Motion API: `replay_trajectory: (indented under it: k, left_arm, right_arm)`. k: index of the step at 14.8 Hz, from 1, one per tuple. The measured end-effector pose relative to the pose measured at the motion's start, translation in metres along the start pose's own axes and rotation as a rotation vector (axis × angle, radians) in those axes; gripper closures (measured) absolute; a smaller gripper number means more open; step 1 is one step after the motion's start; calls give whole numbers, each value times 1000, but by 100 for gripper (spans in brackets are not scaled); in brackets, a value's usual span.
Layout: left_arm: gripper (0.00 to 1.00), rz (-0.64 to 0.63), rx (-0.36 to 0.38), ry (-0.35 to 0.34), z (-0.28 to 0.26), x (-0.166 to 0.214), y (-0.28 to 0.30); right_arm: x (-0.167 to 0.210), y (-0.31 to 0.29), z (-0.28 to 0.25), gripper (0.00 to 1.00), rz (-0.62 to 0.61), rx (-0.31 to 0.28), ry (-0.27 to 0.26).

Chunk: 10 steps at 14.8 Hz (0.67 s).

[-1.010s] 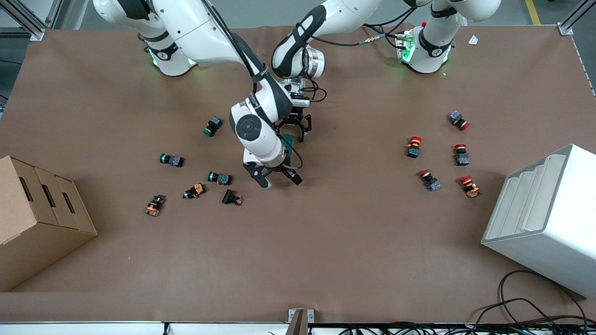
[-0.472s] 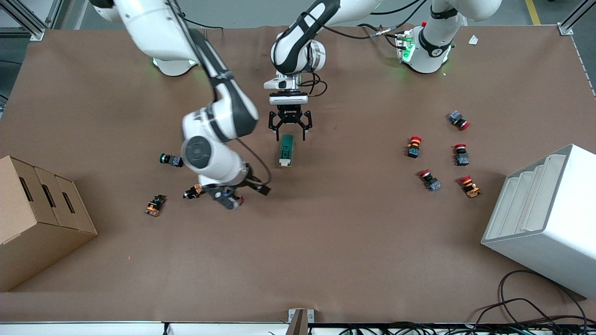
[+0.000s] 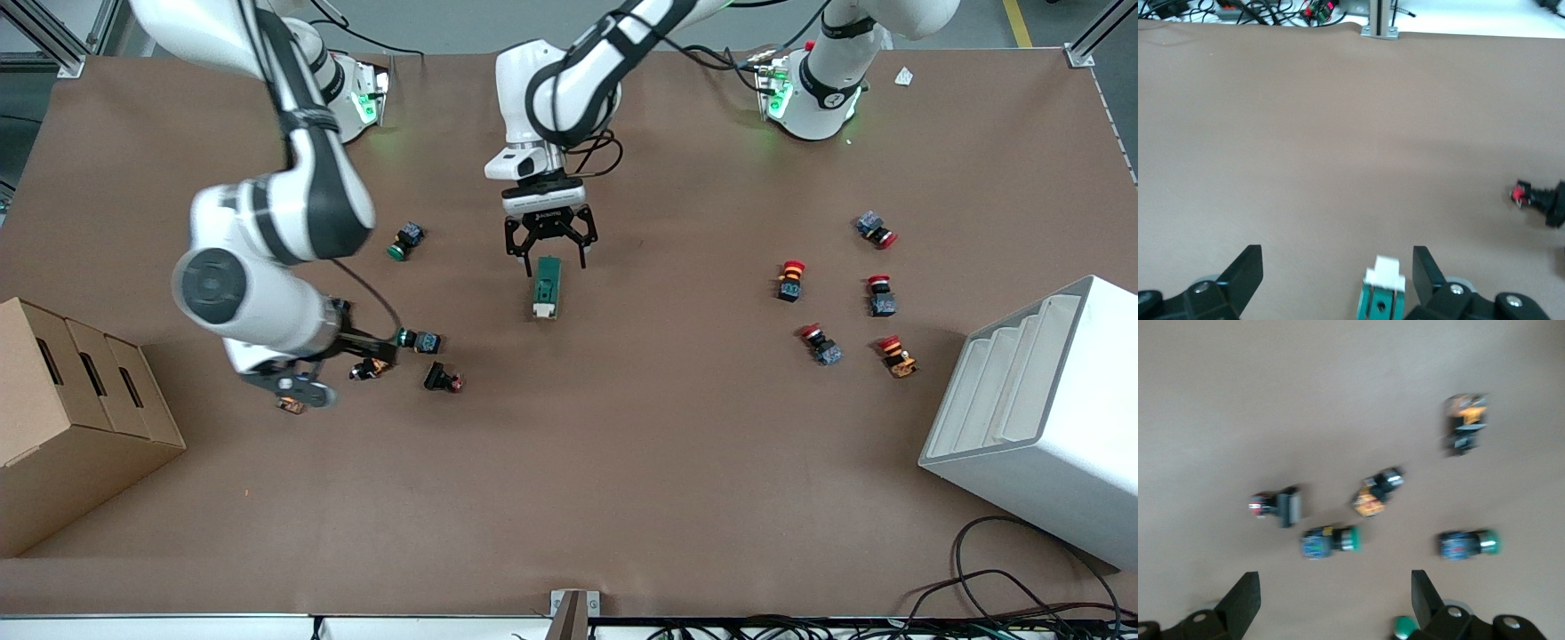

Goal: Close load switch with both arms

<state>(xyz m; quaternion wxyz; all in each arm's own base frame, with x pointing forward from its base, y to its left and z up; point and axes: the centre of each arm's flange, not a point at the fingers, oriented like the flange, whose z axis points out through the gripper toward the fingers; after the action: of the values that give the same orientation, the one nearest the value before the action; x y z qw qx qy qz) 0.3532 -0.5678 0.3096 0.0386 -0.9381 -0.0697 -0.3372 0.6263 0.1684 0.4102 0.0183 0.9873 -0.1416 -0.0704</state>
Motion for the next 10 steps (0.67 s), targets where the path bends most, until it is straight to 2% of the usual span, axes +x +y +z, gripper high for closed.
replay_trajectory:
  k: [2, 4, 6, 10]
  left_arm:
    - [0, -11, -10, -94, -22, 69, -15]
    - [0, -22, -27, -164, -40, 139, -45]
    - [0, -21, -8, -225, -50, 200, -86]
    - [0, 51, 53, -370, -47, 287, -167]
  right_arm:
    - [5, 41, -36, 0, -65, -40, -32]
    - [9, 80, -70, 0, -112, -54, -60]
    - [13, 116, -95, 0, -162, -50, -57]
    - [24, 197, -119, 0, -217, -46, -50]
